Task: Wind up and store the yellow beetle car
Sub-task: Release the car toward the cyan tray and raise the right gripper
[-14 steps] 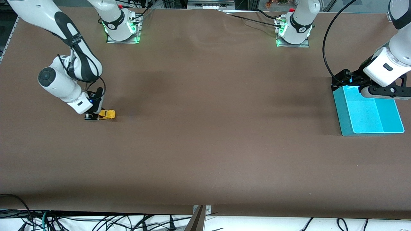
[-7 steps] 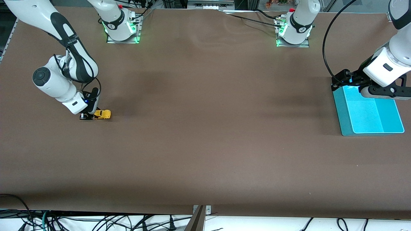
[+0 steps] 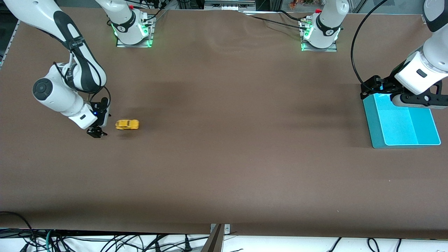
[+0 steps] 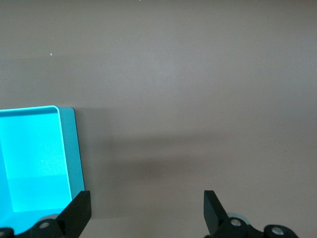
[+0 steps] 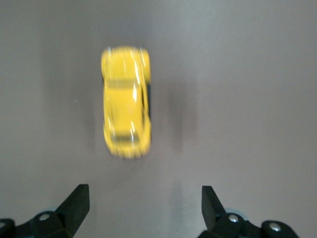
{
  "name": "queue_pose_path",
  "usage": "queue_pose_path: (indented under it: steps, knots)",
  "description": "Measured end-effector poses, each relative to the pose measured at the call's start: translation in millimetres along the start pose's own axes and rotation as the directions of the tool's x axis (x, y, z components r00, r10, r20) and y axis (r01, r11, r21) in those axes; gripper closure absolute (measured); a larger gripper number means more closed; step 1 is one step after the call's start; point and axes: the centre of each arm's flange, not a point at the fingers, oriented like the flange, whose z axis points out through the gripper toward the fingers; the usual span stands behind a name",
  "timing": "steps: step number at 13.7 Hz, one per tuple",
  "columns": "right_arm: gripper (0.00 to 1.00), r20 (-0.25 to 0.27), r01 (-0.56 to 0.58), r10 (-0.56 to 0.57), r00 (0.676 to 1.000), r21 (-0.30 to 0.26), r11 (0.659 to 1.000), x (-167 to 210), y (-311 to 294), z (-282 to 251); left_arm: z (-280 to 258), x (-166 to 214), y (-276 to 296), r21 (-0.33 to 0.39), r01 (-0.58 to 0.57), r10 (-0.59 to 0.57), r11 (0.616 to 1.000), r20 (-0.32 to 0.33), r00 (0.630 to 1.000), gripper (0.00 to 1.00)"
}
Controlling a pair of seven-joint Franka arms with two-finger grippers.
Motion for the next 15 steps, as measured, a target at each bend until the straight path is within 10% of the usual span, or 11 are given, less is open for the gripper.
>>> queue_pose_path:
  steps: [11, 15]
  knots:
    - [0.0, 0.04, -0.213, 0.217, 0.975, -0.096, 0.972, 50.8, 5.4, -214.5, 3.6, -2.1, -0.6, 0.0, -0.003, 0.003, 1.0, 0.028, 1.0, 0.0]
    - [0.0, 0.025, -0.482, 0.49, 0.872, -0.135, 0.865, 53.2, -17.4, -268.8, 14.4, -2.9, -8.2, 0.001, 0.005, -0.005, 1.0, 0.081, 0.997, 0.0]
